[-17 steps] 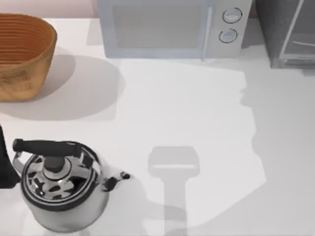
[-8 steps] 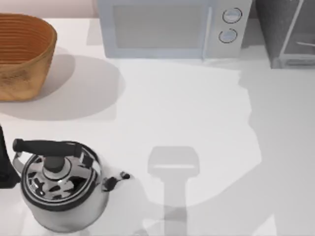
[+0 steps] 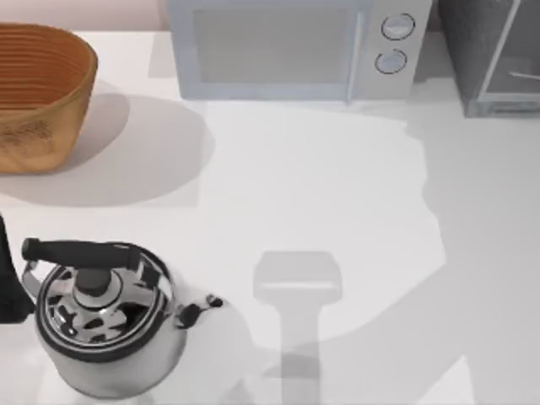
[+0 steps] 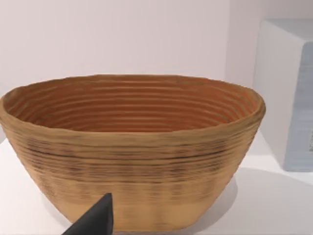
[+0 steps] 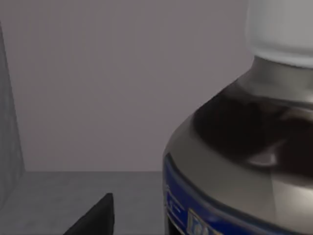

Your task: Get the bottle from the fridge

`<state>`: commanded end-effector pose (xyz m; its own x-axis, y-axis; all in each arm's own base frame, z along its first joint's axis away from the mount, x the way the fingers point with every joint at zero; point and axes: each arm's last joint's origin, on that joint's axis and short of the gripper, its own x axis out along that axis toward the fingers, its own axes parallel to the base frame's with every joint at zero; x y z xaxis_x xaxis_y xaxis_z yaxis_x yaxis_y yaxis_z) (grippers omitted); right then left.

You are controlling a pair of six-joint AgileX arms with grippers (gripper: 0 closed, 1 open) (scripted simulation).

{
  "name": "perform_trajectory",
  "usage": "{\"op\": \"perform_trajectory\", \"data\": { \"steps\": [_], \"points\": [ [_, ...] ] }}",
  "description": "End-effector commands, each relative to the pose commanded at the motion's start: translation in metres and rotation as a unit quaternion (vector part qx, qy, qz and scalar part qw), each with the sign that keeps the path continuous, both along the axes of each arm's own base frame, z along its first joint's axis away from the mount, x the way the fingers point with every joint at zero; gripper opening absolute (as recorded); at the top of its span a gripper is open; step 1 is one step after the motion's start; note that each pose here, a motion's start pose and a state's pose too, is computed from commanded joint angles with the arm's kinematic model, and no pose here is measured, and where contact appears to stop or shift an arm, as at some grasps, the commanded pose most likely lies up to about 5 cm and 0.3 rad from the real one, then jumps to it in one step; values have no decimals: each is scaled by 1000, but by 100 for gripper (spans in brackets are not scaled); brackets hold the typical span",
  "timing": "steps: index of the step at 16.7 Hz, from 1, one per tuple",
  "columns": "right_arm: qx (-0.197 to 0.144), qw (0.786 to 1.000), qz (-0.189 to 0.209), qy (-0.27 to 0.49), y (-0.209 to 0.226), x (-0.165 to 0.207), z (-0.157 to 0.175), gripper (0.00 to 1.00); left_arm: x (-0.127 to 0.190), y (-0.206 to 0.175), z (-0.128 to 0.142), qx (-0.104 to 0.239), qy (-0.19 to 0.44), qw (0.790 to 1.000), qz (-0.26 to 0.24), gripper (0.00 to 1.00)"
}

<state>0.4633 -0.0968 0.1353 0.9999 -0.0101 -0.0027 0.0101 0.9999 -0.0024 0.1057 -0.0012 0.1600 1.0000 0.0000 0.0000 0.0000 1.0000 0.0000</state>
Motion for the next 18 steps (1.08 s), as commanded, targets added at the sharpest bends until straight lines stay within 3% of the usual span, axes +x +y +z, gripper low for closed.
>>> {"op": "perform_trajectory", "data": {
  "steps": [12,18],
  "points": [
    [0,1000,0,0,0,0,0,2,0,0,0,0,0,1000,0,100],
    [0,1000,0,0,0,0,0,0,0,0,0,0,0,1000,0,100]
  ]
}}
